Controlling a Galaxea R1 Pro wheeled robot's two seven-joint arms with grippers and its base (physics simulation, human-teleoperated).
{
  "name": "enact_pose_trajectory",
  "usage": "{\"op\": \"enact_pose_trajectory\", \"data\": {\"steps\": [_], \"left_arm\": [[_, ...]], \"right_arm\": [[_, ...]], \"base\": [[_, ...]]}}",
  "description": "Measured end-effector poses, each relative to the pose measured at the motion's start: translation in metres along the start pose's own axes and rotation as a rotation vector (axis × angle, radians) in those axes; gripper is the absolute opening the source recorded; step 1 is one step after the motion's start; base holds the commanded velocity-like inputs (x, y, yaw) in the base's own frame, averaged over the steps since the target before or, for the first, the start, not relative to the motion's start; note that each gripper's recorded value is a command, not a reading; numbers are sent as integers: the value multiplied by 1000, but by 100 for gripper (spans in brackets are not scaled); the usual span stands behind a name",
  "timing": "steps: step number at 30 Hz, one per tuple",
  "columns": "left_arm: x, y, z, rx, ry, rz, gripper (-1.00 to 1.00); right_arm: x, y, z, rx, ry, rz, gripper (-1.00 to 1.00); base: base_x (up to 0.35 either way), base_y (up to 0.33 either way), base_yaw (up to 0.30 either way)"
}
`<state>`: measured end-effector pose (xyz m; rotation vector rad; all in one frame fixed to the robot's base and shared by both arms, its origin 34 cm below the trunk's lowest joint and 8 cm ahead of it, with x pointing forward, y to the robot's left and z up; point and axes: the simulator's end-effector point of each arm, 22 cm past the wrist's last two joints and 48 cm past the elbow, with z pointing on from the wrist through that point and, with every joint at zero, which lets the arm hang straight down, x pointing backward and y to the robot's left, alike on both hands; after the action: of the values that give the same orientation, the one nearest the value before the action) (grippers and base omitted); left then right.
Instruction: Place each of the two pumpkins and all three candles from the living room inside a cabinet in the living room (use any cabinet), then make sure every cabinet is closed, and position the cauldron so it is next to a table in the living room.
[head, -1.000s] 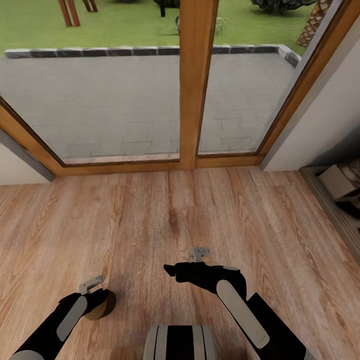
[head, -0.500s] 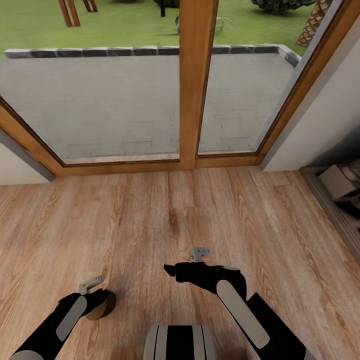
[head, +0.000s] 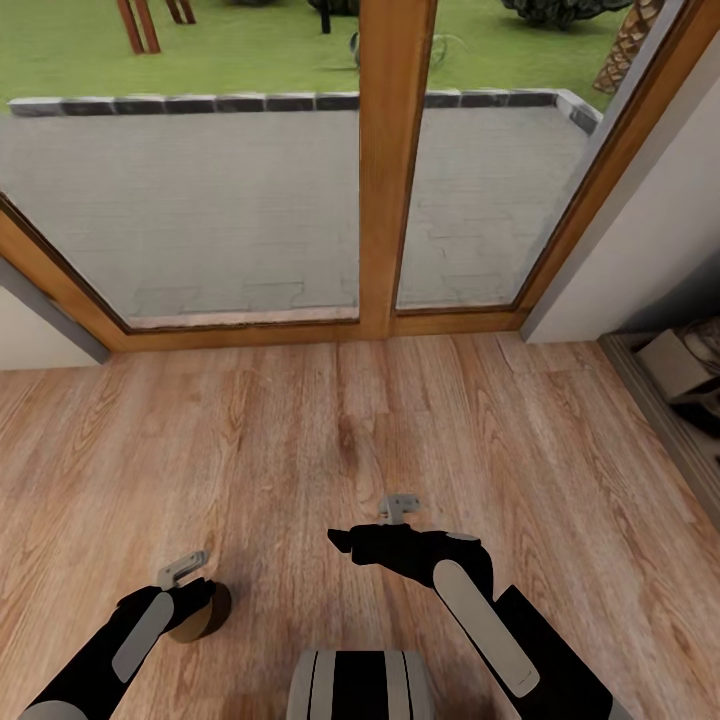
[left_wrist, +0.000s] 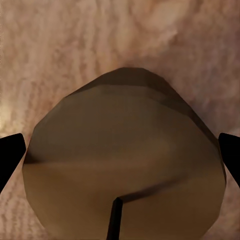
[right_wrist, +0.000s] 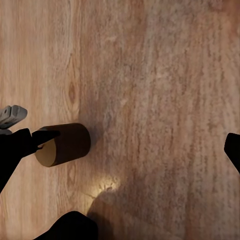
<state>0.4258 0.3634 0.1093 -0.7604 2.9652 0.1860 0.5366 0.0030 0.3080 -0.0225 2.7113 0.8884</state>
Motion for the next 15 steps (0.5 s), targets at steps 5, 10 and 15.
{"op": "enact_pose_trajectory", "data": {"steps": [5, 10, 15], "left_arm": [[0, 0, 0, 0, 0, 1, -100], [0, 0, 0, 0, 0, 0, -100], [0, 0, 0, 1, 1, 2, -100]], "right_arm": [[0, 0, 0, -1, 0, 0, 100], [0, 0, 0, -1, 1, 0, 100], [0, 0, 0, -1, 1, 0, 100]], "base": [[0, 0, 0], [0, 0, 0], [0, 0, 0]]}}
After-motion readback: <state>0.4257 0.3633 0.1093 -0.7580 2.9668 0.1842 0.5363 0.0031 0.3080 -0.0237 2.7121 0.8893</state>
